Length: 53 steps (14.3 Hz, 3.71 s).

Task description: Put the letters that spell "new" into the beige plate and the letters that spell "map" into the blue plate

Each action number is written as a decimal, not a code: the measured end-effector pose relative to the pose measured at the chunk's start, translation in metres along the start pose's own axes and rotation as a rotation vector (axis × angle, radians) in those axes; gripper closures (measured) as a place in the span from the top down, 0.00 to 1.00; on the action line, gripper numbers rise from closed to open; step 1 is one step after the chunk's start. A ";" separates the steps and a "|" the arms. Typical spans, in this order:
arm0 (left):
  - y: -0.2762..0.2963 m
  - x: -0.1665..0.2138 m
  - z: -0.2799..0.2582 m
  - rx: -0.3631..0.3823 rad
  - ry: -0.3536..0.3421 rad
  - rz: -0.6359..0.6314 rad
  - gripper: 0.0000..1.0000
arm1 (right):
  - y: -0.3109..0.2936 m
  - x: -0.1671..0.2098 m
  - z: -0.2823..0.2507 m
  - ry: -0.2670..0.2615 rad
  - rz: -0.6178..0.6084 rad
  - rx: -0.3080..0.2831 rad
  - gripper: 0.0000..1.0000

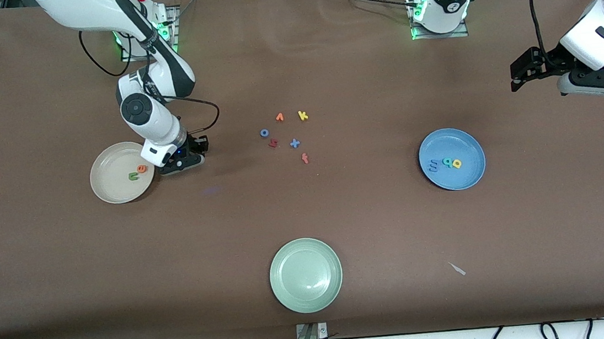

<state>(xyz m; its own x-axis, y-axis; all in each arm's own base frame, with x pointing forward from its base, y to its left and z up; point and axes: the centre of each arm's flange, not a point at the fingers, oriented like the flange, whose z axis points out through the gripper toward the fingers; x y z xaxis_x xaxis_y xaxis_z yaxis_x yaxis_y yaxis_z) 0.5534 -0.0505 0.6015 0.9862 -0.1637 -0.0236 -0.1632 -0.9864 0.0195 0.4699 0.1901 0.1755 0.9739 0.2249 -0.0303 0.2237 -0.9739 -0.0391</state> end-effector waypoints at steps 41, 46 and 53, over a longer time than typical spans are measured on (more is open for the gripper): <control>-0.004 -0.002 0.003 -0.003 -0.026 -0.007 1.00 | 0.136 0.027 -0.386 -0.196 0.043 -0.035 1.00; -0.004 -0.003 0.003 -0.003 -0.031 -0.007 1.00 | 0.147 0.016 -0.411 -0.144 0.214 -0.046 1.00; -0.003 -0.003 0.003 -0.003 -0.032 -0.006 1.00 | 0.166 0.014 -0.412 -0.139 0.245 -0.042 1.00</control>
<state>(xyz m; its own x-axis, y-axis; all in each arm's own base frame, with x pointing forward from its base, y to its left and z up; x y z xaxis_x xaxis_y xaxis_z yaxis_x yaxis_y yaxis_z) 0.5512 -0.0467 0.5982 0.9859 -0.1579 -0.0559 -0.1569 -0.9874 0.0222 0.5360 0.0187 0.5796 0.9853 -0.0183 -0.1700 -0.0138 -0.9995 0.0280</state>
